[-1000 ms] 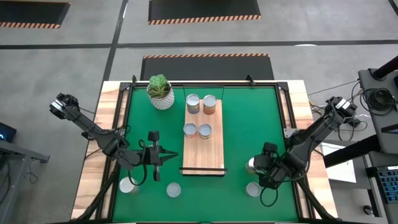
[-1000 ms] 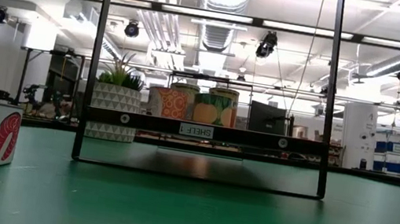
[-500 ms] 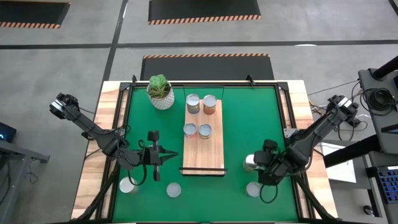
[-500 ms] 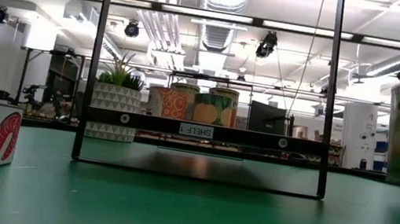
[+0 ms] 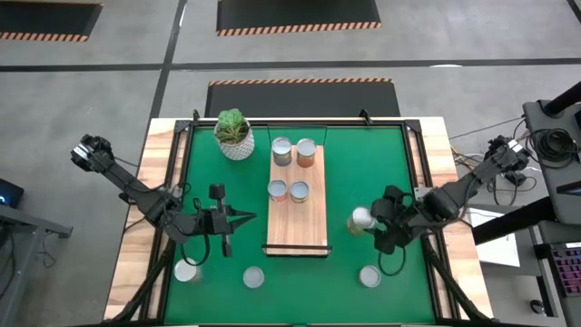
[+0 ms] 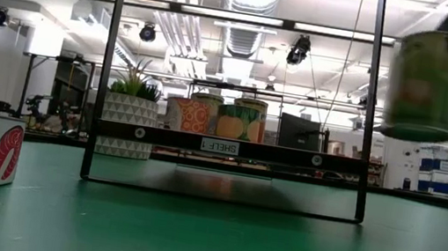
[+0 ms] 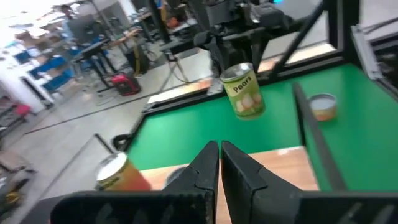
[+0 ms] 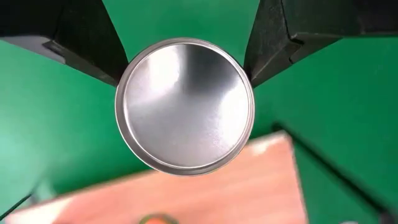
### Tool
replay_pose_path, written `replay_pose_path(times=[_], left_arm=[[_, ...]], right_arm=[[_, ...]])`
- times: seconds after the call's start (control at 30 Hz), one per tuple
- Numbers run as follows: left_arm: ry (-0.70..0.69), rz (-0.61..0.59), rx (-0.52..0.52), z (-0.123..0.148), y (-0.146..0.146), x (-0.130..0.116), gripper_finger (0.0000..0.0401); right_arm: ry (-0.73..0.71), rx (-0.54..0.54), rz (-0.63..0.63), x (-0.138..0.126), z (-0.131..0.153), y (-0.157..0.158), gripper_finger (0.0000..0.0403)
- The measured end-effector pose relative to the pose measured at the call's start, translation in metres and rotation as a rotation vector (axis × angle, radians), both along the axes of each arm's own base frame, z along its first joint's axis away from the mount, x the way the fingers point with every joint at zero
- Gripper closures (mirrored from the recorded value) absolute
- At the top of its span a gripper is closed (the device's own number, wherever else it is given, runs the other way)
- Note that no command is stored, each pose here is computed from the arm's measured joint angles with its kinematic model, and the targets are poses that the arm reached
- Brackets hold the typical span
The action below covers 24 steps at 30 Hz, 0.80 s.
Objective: Pick and place cans onto a shelf
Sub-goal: Put the canned pears on the shelf
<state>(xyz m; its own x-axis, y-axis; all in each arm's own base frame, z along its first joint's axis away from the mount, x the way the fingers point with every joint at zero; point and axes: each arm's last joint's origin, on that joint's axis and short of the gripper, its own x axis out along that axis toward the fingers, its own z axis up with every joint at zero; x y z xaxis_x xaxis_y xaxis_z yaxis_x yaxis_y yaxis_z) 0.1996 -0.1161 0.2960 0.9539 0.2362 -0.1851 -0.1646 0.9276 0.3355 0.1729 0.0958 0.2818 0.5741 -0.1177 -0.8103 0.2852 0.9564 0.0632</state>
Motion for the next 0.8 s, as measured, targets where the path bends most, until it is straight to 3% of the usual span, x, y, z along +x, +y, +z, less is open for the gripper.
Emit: replay_pose_path(times=[0.27,0.43,0.8], left_arm=[[-0.028,0.108,0.007,0.007,0.009,-0.009,0.0401],[0.000,0.122,-0.022,0.004,0.012,-0.013,0.0401],[0.022,0.137,-0.060,-0.001,0.013,-0.015,0.0401]], right_arm=[[-0.167,-0.065,0.076,0.044,0.022,-0.027,0.0115],[-0.202,-0.055,0.174,0.080,0.015,-0.037,0.0115],[-0.098,-0.094,0.339,0.151,-0.013,-0.030,0.0115]])
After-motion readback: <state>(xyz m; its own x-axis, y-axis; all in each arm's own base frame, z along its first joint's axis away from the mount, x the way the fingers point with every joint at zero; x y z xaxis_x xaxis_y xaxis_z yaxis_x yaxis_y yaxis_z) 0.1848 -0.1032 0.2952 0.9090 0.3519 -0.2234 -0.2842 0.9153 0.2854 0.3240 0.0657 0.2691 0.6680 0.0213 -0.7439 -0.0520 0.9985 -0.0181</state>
